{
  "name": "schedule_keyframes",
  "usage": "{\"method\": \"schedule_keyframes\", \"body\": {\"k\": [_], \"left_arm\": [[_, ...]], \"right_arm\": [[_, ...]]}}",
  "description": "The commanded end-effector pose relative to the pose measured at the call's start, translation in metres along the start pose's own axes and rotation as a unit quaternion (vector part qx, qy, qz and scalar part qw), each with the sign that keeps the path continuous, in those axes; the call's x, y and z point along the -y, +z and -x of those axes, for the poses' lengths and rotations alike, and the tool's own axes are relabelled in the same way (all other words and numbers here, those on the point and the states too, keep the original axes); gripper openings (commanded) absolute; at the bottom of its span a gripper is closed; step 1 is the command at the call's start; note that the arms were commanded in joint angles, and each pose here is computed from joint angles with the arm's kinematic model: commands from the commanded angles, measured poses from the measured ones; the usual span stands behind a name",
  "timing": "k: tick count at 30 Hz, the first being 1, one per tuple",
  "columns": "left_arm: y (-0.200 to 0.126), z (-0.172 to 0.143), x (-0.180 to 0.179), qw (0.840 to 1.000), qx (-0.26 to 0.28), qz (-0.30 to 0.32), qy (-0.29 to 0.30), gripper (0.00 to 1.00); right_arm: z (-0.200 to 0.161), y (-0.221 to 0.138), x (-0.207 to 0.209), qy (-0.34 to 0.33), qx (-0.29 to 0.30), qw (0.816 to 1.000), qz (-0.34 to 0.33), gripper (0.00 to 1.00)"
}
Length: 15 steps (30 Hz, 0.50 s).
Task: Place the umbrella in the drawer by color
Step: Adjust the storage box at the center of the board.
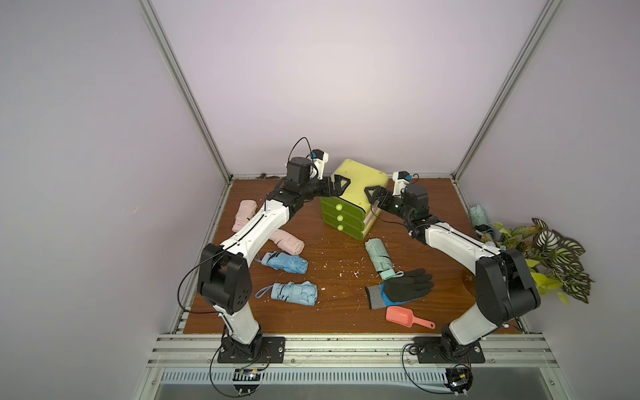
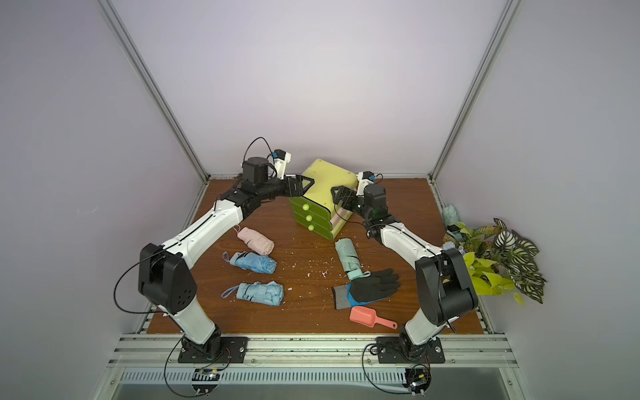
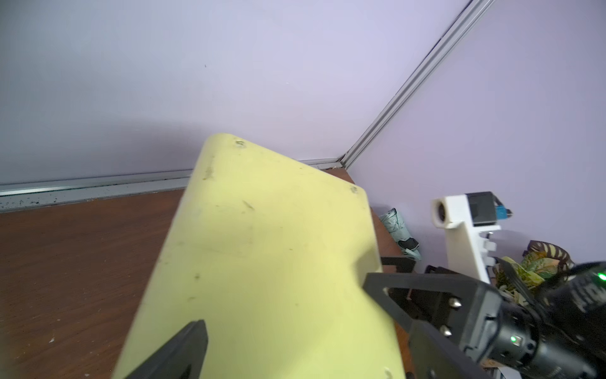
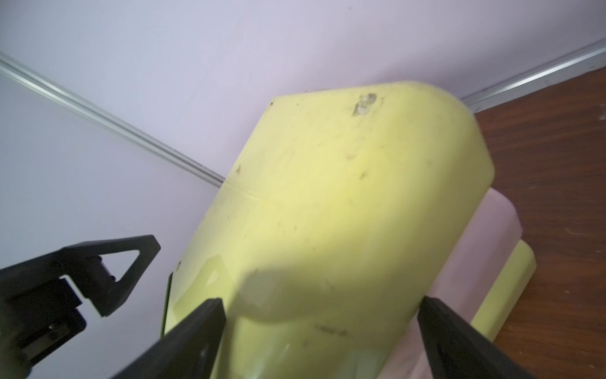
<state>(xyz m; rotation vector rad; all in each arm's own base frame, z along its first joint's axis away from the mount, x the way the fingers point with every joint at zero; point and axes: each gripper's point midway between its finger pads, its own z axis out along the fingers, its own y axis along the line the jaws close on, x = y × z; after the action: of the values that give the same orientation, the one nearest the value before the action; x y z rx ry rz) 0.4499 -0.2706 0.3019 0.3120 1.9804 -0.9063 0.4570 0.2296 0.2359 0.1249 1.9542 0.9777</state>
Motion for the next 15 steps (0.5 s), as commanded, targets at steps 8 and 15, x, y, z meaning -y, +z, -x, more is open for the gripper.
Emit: {"method": "schedule_keyframes", "body": {"k": [8, 15], "left_arm": [[-0.016, -0.027, 0.006, 0.998, 0.021, 0.051, 0.011, 1.00], [-0.046, 0.029, -0.028, 0.988, 0.073, 0.130, 0.031, 1.00]], "right_arm": [[-0.038, 0.041, -0.062, -0.106, -0.110, 0.986, 0.073, 1.00], [-0.018, 0.030, -0.050, -0.118, -0.066, 0.991, 0.018, 1.00]]}}
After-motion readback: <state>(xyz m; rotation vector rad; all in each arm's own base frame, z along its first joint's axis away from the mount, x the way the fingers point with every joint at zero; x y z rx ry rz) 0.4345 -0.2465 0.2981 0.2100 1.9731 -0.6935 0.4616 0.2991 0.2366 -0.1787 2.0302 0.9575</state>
